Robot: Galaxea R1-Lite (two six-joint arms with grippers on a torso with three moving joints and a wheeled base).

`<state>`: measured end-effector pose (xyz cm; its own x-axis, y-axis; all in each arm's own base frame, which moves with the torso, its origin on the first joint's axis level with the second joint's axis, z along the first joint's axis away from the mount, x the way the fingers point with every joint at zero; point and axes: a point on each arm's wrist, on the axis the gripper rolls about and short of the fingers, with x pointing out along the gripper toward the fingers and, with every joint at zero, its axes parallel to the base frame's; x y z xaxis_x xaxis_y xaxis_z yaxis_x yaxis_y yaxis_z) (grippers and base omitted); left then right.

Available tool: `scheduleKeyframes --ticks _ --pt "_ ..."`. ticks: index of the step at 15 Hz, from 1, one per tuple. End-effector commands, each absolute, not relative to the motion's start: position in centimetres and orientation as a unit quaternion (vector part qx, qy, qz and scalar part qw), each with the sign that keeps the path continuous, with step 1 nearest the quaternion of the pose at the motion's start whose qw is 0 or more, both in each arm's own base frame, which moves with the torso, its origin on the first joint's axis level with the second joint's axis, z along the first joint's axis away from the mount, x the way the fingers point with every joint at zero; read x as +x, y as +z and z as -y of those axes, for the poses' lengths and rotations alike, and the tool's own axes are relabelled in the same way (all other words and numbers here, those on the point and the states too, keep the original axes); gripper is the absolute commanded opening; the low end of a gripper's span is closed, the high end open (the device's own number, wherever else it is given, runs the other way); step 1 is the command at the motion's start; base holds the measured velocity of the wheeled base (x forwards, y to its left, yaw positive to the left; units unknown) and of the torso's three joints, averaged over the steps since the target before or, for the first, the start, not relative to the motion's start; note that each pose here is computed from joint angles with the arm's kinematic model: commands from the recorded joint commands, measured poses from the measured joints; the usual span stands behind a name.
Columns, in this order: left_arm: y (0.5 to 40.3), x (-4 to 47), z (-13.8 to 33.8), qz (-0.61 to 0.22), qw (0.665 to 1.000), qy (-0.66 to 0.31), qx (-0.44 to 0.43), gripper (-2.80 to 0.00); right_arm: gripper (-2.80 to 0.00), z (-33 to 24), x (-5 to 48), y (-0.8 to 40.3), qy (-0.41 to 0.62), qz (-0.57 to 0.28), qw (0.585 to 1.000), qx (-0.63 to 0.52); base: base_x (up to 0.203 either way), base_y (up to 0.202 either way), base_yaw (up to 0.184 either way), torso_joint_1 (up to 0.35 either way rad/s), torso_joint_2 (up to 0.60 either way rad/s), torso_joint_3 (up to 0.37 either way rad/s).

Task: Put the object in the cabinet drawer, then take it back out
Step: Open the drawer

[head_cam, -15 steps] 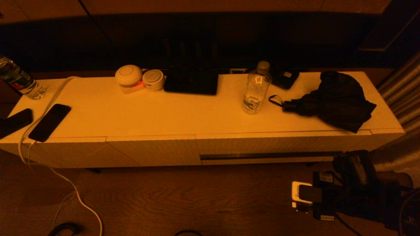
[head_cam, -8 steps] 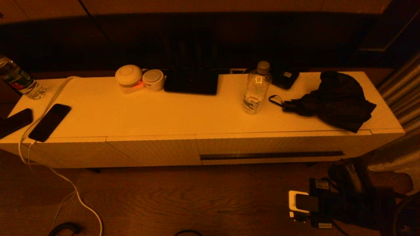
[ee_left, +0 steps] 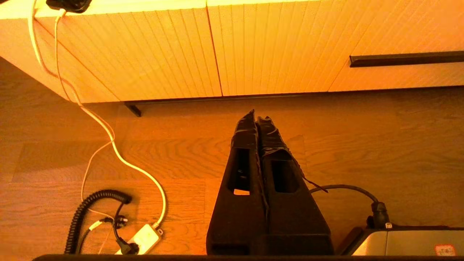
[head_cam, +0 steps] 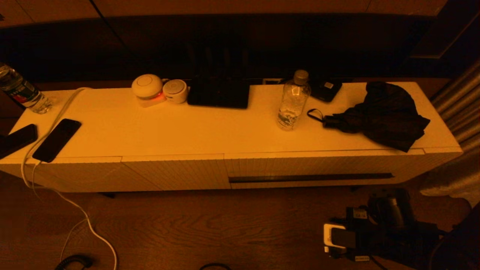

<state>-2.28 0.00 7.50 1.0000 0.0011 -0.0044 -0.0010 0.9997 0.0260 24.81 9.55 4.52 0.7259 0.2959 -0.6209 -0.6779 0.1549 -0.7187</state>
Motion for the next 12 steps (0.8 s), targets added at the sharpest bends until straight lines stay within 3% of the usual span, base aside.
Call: scheduleKeyframes --ticks 1,7,12 --pt "7.5 -2.3 0.0 -0.002 1.000 0.001 0.013 -2.80 0.00 -9.5 24.9 4.5 0.327 -0.170 0.739 -0.564 0.000 0.000 0.000 0.000 0.00 0.000" --pt "7.5 -2.3 0.0 -0.002 1.000 0.001 0.013 -2.80 0.00 -8.1 25.2 3.7 0.353 -0.193 0.683 -0.609 0.000 0.000 0.000 0.000 0.00 0.000" --pt "7.5 -2.3 0.0 -0.002 1.000 0.001 0.013 -2.80 0.00 -8.5 27.1 2.8 0.365 -0.192 0.685 -0.601 0.000 0.000 0.000 0.000 0.00 0.000"
